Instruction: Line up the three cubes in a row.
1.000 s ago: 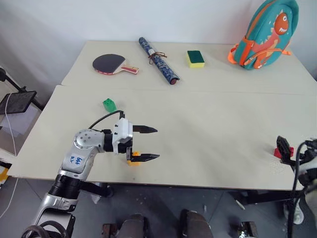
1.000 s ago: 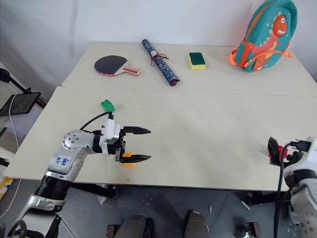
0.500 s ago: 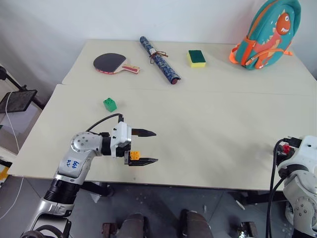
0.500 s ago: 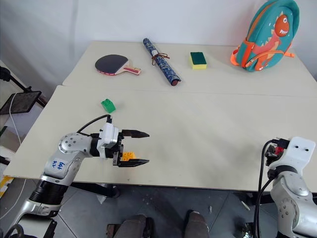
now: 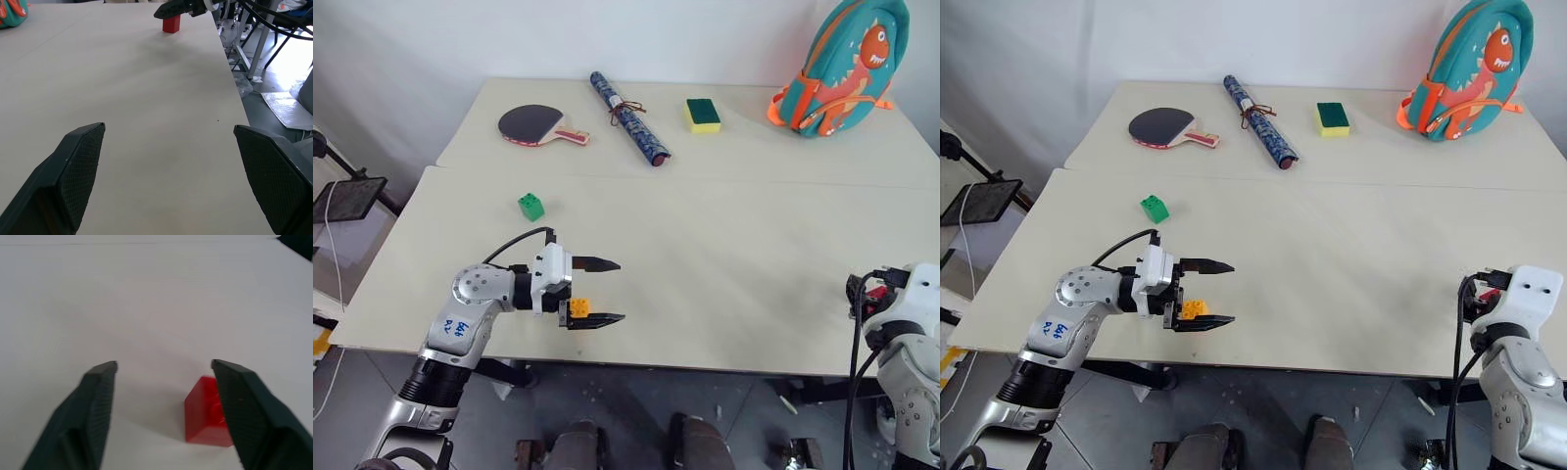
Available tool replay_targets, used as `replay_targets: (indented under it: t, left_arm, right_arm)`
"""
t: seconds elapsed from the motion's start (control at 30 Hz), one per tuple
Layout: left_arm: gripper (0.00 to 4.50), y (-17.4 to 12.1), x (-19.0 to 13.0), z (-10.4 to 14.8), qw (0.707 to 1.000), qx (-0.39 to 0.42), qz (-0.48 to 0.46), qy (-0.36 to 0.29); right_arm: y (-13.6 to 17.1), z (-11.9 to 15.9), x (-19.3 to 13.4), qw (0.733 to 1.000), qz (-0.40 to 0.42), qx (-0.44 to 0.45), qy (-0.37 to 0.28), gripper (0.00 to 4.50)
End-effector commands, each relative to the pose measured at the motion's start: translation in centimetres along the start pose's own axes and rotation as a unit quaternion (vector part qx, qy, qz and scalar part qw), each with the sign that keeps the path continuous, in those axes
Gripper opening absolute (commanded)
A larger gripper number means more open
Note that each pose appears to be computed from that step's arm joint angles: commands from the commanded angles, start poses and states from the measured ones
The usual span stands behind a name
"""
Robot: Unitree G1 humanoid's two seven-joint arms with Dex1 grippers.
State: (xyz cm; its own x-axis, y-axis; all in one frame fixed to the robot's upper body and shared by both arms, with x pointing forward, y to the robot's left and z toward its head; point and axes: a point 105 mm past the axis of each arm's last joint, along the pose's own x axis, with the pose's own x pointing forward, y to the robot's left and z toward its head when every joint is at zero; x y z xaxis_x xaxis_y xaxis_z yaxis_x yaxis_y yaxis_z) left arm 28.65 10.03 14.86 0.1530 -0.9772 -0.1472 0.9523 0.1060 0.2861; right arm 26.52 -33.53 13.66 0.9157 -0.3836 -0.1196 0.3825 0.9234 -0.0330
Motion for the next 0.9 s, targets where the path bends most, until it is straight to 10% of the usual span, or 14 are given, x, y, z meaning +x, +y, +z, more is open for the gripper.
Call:
replay_targets:
  t: [0.03, 0.5, 0.77, 0.9]
  left_arm:
    - [4.5, -0.1, -0.1, 1.0, 1.0, 0.024, 0.003, -0.011]
    - [4.5, 0.0, -0.1, 1.2, 0.999, 0.029, 0.003, -0.013]
    - [4.5, 0.1, -0.2, 1.2, 0.999, 0.032, 0.006, -0.012]
    - [4.5, 0.3, -0.7, 1.3, 0.999, 0.033, 0.013, -0.009]
  right_arm:
    - [-2.1, 1.8, -0.2, 0.999, -0.029, -0.023, -0.032, 3.98]
    - [-3.9, -2.2, 0.5, 0.996, -0.057, -0.007, 0.074, 3.98]
    - [-2.7, -1.6, 1.6, 0.998, -0.003, -0.011, 0.058, 1.69]
    - [2.2, 0.8, 1.6, 0.986, 0.164, -0.023, 0.026, 1.5]
